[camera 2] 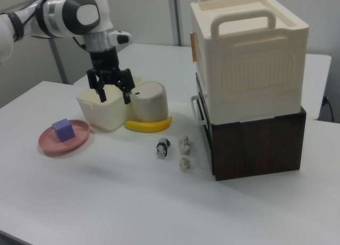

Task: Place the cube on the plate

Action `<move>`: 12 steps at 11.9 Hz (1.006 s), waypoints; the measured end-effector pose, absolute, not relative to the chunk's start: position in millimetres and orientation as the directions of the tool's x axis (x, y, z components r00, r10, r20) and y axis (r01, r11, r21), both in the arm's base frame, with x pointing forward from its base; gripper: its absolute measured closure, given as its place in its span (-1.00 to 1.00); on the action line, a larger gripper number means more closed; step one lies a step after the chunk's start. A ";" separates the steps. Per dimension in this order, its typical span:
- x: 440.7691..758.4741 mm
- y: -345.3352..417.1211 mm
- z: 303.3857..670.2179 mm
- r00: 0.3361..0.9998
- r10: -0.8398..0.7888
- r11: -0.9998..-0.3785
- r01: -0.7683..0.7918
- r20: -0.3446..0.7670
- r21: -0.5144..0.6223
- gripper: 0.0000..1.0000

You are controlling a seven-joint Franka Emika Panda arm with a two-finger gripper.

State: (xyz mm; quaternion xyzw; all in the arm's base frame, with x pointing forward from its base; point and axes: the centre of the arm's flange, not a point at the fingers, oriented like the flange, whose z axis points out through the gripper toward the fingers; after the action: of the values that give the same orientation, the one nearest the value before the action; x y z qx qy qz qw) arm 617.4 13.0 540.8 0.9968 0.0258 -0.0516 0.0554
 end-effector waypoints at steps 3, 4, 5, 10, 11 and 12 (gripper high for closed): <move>616.5 -14.1 542.5 0.994 0.021 -0.993 0.033 -0.106 0.116 -1.00; 616.2 -19.3 543.3 0.994 0.012 -0.993 0.024 -0.105 0.118 -1.00; 615.5 -23.9 544.8 0.995 0.004 -0.993 0.016 -0.103 0.120 -1.00; 612.7 -30.4 552.0 0.996 -0.007 -0.993 0.004 -0.091 0.122 -1.00; 612.1 -31.8 553.3 0.996 -0.010 -0.992 0.001 -0.089 0.122 -1.00; 611.8 -32.8 554.1 0.996 -0.012 -0.992 -0.001 -0.088 0.123 -1.00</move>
State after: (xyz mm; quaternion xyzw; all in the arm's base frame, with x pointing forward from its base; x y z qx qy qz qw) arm 611.8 -32.8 554.1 0.9971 -0.0031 -0.0443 0.0613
